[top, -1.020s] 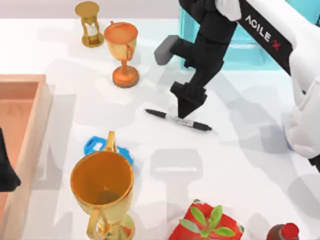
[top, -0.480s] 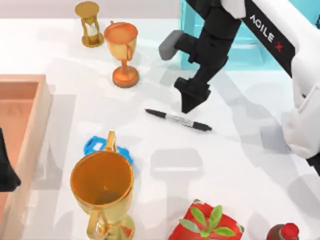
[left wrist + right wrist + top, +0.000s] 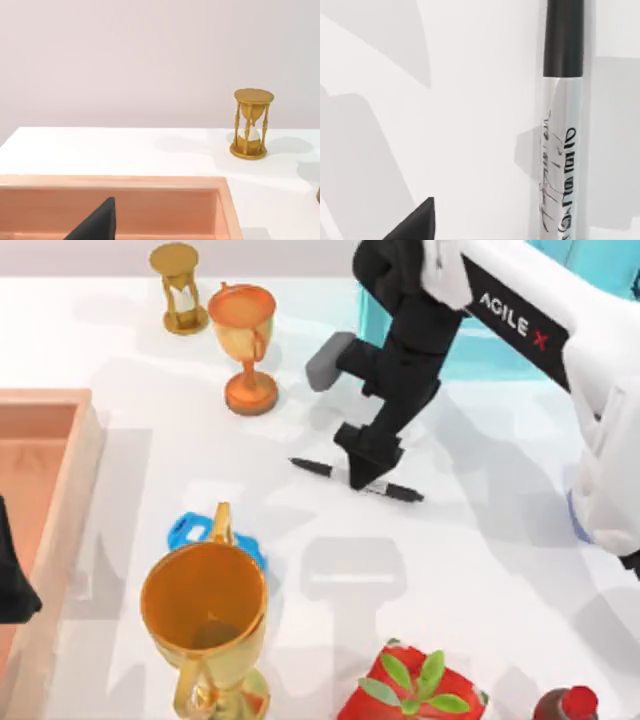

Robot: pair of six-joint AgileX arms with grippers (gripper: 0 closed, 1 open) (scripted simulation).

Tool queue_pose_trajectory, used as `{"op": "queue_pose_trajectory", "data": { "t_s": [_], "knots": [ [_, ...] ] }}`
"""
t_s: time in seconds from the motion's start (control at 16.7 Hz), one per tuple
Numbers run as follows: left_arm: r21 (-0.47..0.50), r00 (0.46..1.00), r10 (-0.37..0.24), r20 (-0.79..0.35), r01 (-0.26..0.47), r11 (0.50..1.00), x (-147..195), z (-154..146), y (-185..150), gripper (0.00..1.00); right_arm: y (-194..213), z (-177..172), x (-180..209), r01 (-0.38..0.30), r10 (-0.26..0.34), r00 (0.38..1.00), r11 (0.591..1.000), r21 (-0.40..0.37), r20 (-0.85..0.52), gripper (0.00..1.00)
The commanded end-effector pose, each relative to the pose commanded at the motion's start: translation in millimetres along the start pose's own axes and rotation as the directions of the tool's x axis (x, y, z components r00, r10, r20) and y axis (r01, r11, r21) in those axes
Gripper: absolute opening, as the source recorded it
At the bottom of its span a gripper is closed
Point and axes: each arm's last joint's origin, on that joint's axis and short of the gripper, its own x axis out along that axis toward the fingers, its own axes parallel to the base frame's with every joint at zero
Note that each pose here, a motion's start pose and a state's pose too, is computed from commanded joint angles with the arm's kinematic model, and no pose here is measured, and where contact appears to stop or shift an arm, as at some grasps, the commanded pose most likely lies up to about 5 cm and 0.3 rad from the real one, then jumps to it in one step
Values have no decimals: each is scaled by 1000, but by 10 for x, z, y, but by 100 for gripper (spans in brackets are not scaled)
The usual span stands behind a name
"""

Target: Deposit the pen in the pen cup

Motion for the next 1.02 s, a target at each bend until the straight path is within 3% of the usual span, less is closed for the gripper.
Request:
{"op": "queue_pose_trajectory", "data": {
  "t_s": [0.36, 0.72, 1.02],
  "knots": [
    [0, 1000, 0, 0, 0, 1000, 0, 0, 0, 100, 19, -47, 500, -1, 1, 1000, 1000, 0, -1, 100],
    [0, 1000, 0, 0, 0, 1000, 0, 0, 0, 100, 25, -55, 552, 0, 0, 1000, 1000, -1, 0, 100],
    [0, 1000, 0, 0, 0, 1000, 0, 0, 0, 100, 25, -55, 552, 0, 0, 1000, 1000, -1, 0, 62]
  ]
}}
